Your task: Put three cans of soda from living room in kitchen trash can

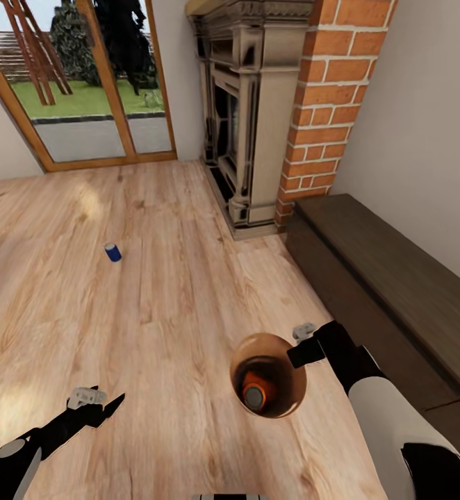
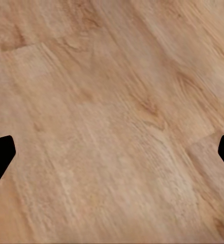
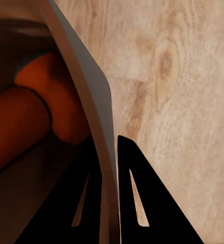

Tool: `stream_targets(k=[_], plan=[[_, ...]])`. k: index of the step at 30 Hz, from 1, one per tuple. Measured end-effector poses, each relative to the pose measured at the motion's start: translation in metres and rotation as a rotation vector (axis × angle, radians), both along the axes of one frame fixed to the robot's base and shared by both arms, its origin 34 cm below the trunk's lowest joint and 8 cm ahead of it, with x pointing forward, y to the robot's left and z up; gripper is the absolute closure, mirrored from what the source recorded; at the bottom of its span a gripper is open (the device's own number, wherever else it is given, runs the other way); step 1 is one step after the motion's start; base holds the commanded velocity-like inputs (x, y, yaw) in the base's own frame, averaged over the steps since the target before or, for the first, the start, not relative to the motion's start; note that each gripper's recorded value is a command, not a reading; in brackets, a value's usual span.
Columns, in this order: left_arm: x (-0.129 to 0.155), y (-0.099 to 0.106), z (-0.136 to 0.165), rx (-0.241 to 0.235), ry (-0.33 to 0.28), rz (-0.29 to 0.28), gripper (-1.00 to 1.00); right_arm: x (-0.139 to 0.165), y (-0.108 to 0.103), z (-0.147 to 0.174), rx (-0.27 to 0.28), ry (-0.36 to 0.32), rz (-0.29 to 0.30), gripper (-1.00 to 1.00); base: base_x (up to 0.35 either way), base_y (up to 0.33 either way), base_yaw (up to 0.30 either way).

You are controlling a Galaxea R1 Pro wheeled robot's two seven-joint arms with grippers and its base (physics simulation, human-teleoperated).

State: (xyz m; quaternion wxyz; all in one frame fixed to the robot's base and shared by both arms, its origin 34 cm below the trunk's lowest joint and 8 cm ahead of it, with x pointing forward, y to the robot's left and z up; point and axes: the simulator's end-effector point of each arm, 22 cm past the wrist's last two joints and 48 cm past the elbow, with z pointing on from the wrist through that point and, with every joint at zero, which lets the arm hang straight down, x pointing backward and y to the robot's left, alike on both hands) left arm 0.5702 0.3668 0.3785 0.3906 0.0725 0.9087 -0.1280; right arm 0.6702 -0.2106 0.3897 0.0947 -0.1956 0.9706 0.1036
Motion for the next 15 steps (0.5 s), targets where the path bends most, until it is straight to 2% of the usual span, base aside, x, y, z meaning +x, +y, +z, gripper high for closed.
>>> stream_targets(k=[15], plan=[[-0.0005,-0.0007,-0.0007,-0.001,0.002,0.0,-1.0,-0.0005,-0.0002,-0.0005,-0.001,0.002,-0.001,1.0,0.259,0.224,0.014]])
